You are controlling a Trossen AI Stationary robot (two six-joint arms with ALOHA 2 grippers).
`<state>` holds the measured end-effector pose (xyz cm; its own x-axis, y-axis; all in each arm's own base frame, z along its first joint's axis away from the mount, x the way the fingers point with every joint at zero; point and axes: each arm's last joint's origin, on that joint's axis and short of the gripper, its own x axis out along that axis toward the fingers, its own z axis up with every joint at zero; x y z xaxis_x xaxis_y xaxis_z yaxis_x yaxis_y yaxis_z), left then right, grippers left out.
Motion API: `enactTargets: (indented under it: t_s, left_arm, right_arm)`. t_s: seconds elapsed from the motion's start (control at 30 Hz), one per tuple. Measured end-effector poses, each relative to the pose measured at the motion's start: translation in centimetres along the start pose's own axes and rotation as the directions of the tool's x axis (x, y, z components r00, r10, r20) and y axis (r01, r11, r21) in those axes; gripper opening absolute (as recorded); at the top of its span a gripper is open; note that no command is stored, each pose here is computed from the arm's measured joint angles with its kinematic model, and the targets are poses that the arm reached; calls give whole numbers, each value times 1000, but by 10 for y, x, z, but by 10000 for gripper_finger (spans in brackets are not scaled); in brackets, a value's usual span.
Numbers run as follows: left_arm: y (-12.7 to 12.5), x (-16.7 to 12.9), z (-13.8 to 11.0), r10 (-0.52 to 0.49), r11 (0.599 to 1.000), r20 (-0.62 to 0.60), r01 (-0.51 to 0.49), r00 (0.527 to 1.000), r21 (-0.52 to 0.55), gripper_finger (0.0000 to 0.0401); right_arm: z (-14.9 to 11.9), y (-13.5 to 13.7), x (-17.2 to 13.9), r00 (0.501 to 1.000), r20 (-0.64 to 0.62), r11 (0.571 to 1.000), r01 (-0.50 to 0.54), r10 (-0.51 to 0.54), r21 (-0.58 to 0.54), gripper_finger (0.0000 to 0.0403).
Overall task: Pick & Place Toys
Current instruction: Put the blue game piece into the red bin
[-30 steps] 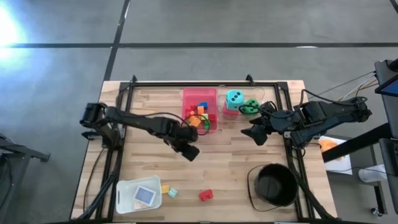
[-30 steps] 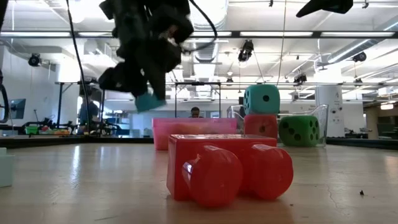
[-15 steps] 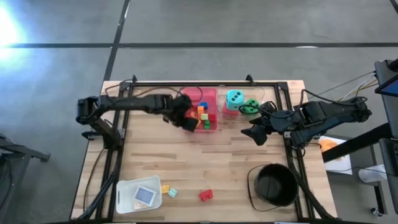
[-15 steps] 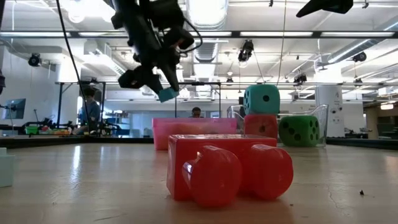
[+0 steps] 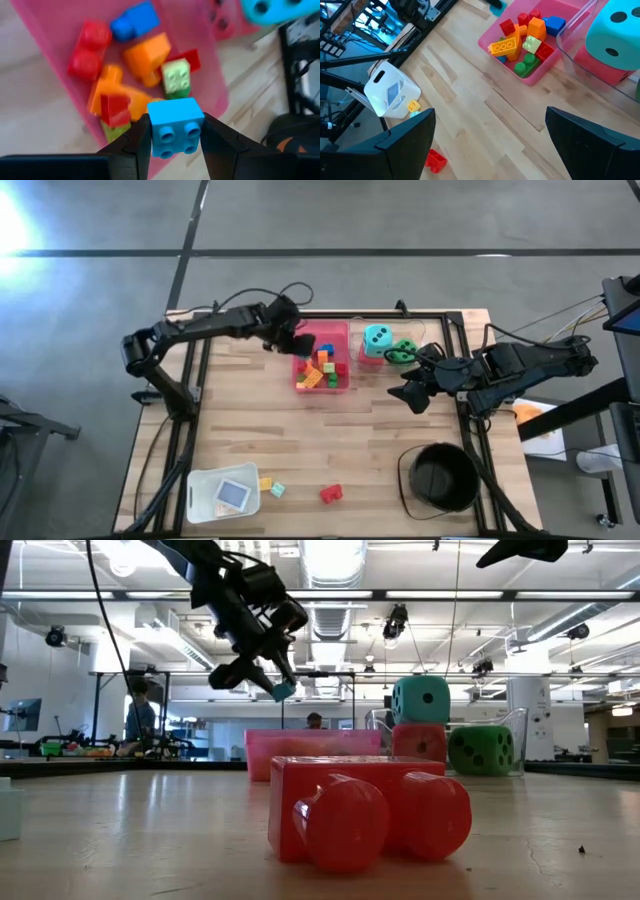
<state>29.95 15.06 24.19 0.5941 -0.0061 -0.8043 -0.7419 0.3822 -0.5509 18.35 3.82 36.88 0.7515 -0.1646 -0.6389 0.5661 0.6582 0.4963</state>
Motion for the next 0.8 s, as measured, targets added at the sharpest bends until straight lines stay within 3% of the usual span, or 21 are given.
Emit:
enactTargets:
  t_s: [0.27,0.57,0.8]
  left_arm:
    - [-11,-9,34,16,999,34,-18,999,52,136]
    - [-18,23,57,107,988,-49,-100,993,118,136]
    - [-3,51,58,216,972,-102,-204,971,116,136]
  right_arm:
    - [0,0,0,1000,0,1000,0,0,0,370]
    - [0,0,0,1000,0,1000,0,0,2,370]
    - [0,0,0,1000,0,1000,0,0,1,370]
